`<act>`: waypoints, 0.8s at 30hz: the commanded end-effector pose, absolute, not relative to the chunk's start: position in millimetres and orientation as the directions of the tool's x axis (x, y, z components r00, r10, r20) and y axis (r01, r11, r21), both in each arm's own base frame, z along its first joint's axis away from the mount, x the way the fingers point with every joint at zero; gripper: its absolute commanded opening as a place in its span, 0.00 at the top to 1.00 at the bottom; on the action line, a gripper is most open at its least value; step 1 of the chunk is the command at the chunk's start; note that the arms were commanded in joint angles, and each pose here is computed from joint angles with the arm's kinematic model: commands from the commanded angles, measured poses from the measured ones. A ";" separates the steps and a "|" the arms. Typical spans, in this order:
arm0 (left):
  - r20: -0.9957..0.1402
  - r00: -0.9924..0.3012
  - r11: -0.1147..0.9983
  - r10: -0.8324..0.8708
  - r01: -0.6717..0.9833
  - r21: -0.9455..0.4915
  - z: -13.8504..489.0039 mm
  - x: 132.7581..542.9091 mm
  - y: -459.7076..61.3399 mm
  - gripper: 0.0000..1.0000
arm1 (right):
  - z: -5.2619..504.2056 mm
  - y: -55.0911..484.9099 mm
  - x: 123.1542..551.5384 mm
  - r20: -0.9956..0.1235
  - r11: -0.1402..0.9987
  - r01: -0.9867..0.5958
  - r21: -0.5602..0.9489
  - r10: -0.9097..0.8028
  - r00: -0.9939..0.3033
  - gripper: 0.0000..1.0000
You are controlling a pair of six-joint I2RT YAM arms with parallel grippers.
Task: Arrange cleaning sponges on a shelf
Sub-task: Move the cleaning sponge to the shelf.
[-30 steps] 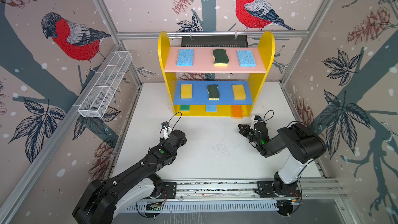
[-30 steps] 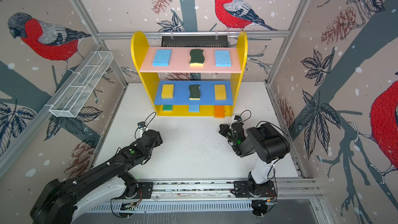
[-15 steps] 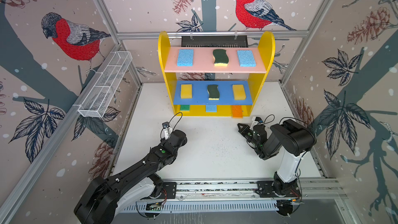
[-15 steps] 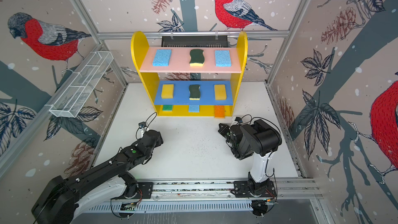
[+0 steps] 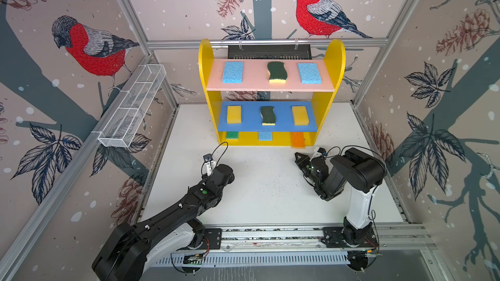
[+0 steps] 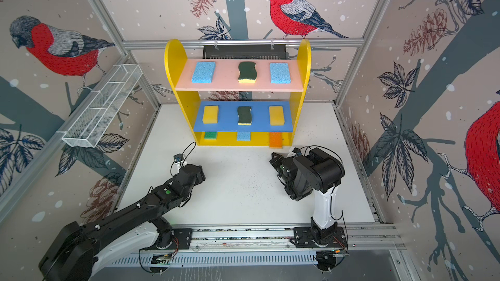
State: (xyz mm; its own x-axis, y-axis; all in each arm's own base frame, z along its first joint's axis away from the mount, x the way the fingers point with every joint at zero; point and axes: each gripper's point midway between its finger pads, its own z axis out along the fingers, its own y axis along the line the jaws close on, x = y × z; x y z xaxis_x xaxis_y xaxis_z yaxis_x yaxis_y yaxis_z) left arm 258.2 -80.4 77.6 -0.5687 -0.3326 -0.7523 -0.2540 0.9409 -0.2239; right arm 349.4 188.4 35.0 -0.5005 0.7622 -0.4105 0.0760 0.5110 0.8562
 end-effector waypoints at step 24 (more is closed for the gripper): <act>-0.767 -0.536 0.935 -0.353 -0.229 -0.270 87.9 264.0 -86.9 0.23 | 4.7 186.8 373.3 -0.363 0.502 0.232 0.833 0.812 -0.457 1.00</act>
